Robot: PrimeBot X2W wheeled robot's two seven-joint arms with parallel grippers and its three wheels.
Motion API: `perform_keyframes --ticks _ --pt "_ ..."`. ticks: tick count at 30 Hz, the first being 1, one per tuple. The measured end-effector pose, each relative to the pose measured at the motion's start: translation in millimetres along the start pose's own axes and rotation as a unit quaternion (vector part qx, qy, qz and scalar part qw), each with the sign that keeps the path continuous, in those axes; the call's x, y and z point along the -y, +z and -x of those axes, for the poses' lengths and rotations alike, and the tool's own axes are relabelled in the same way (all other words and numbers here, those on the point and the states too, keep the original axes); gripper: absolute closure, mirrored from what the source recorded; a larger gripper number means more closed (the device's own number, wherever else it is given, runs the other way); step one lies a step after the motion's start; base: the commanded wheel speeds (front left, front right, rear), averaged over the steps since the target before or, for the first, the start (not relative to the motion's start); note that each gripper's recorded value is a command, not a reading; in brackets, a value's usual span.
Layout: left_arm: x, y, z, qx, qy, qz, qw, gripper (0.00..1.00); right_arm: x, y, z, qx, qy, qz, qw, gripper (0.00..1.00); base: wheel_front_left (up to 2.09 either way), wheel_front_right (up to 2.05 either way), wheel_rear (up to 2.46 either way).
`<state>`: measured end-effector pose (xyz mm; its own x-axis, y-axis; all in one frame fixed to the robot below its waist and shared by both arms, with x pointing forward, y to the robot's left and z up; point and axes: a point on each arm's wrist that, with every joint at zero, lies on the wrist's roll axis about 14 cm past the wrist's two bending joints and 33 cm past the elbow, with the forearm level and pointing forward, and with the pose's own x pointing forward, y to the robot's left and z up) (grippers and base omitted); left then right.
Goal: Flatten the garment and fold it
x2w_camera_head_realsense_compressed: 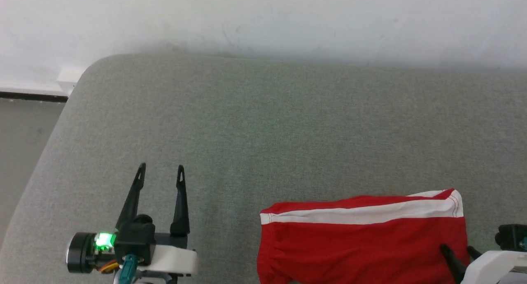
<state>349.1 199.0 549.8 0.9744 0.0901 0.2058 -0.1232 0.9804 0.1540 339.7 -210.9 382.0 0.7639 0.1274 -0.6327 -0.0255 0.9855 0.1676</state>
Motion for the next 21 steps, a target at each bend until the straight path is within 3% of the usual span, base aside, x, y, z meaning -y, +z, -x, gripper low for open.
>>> perform_keyframes --ticks 11,13,21 --pt "14.4 -24.8 5.3 -0.041 -0.039 0.024 0.998 0.0 -14.9 -7.0 -30.3 -0.041 0.032 -0.027 0.998 0.0 0.0 0.0 0.0" --pt "15.8 -28.4 5.8 -0.046 -0.042 0.025 0.998 0.0 -19.2 -8.4 -34.1 -0.05 0.039 -0.027 0.998 1.0 0.0 0.0 0.0" --pt "12.1 -31.9 4.4 -0.05 -0.038 0.03 0.998 0.0 -31.6 -4.3 -39.7 -0.047 0.061 -0.034 0.996 1.0 0.0 0.0 0.0"
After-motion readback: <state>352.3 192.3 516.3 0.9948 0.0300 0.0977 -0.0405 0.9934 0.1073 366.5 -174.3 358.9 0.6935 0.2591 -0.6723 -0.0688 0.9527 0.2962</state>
